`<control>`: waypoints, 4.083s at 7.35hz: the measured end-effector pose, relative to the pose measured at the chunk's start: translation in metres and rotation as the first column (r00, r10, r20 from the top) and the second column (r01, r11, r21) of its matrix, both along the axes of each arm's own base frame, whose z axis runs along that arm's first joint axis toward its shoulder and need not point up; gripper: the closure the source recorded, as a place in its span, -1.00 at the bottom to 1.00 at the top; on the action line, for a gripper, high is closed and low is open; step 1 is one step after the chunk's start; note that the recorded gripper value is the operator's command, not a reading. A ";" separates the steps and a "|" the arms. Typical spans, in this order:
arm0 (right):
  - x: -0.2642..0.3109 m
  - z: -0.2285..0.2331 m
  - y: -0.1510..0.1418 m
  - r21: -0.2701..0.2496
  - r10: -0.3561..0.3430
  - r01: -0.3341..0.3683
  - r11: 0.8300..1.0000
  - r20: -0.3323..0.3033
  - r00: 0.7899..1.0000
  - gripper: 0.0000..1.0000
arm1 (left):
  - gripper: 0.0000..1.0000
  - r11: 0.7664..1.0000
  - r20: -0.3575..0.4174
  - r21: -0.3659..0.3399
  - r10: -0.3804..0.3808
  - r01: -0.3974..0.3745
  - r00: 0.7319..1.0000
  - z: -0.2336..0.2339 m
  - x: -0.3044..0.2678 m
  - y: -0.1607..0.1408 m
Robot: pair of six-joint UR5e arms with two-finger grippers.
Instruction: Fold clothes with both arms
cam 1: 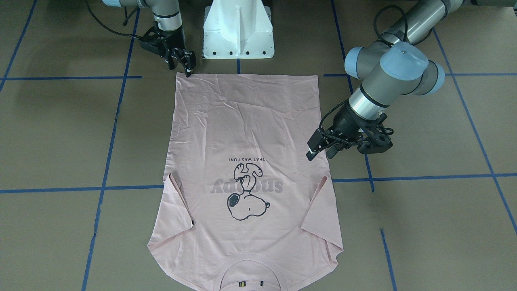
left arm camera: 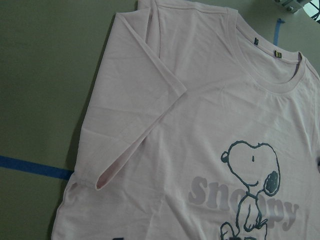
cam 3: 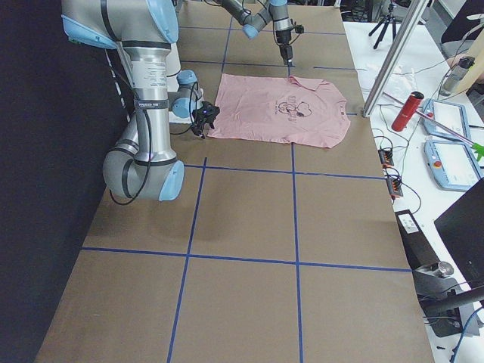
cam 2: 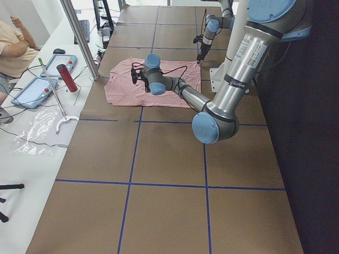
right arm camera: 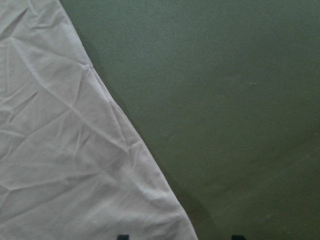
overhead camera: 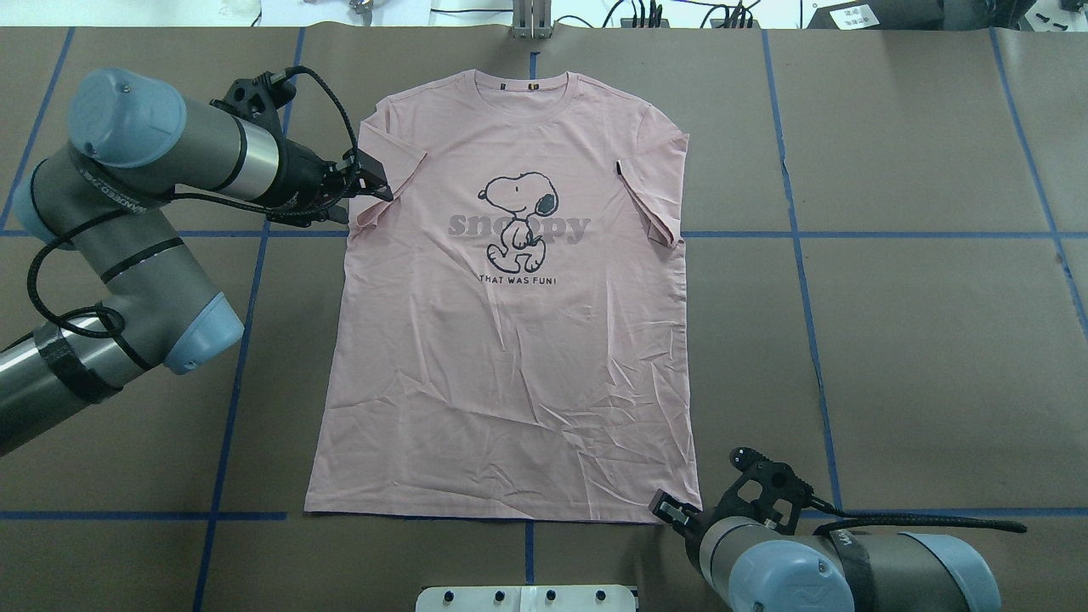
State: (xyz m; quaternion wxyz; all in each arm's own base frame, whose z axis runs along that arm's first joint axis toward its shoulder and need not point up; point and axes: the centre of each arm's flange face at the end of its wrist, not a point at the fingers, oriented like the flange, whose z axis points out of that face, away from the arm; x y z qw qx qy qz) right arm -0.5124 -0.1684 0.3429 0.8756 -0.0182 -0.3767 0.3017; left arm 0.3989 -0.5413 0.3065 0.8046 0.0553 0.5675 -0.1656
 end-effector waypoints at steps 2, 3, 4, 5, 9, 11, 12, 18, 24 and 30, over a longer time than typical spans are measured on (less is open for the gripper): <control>-0.001 0.003 -0.001 -0.001 0.001 -0.001 1.000 -0.008 1.000 1.00 | -0.52 1.000 0.002 -0.001 -0.001 0.001 1.000 0.001 0.001 -0.001; -0.001 0.003 -0.001 -0.001 0.001 -0.001 1.000 -0.008 1.000 1.00 | -0.52 1.000 0.002 0.000 0.000 0.000 1.000 0.001 0.001 -0.001; -0.001 0.002 -0.002 0.001 0.001 -0.001 1.000 -0.007 1.000 1.00 | -0.53 1.000 0.000 0.001 0.000 0.000 1.000 -0.001 0.001 -0.001; 0.000 0.000 -0.005 0.003 0.003 -0.003 1.000 -0.005 1.000 1.00 | -0.67 1.000 -0.004 0.000 -0.001 0.001 1.000 -0.005 0.000 0.001; 0.014 -0.018 -0.020 0.003 0.027 -0.027 1.000 0.036 0.999 1.00 | -0.68 0.999 0.051 -0.024 -0.024 0.026 0.998 -0.025 -0.006 0.103; 0.016 -0.020 -0.018 0.002 0.020 -0.020 1.000 0.041 0.999 1.00 | -0.68 0.988 0.091 -0.154 0.013 0.001 0.996 -0.020 0.023 0.168; 0.015 -0.021 -0.016 0.000 0.014 -0.014 1.000 0.043 0.999 1.00 | -0.64 0.976 0.113 -0.215 0.050 -0.025 0.992 -0.007 0.040 0.200; 0.013 -0.026 -0.013 -0.015 -0.005 0.006 1.000 0.054 0.999 1.00 | -0.41 0.948 0.237 -0.296 0.190 -0.116 0.953 0.069 0.064 0.287; 0.014 -0.030 -0.013 -0.015 -0.004 0.005 1.000 0.064 0.998 1.00 | 1.00 0.943 0.257 -0.308 0.213 -0.129 0.943 0.080 0.063 0.298; 0.064 -0.032 0.003 -0.015 -0.031 0.032 0.999 0.084 0.996 1.00 | 1.00 0.897 0.133 -0.415 0.223 -0.150 0.966 0.013 0.036 0.327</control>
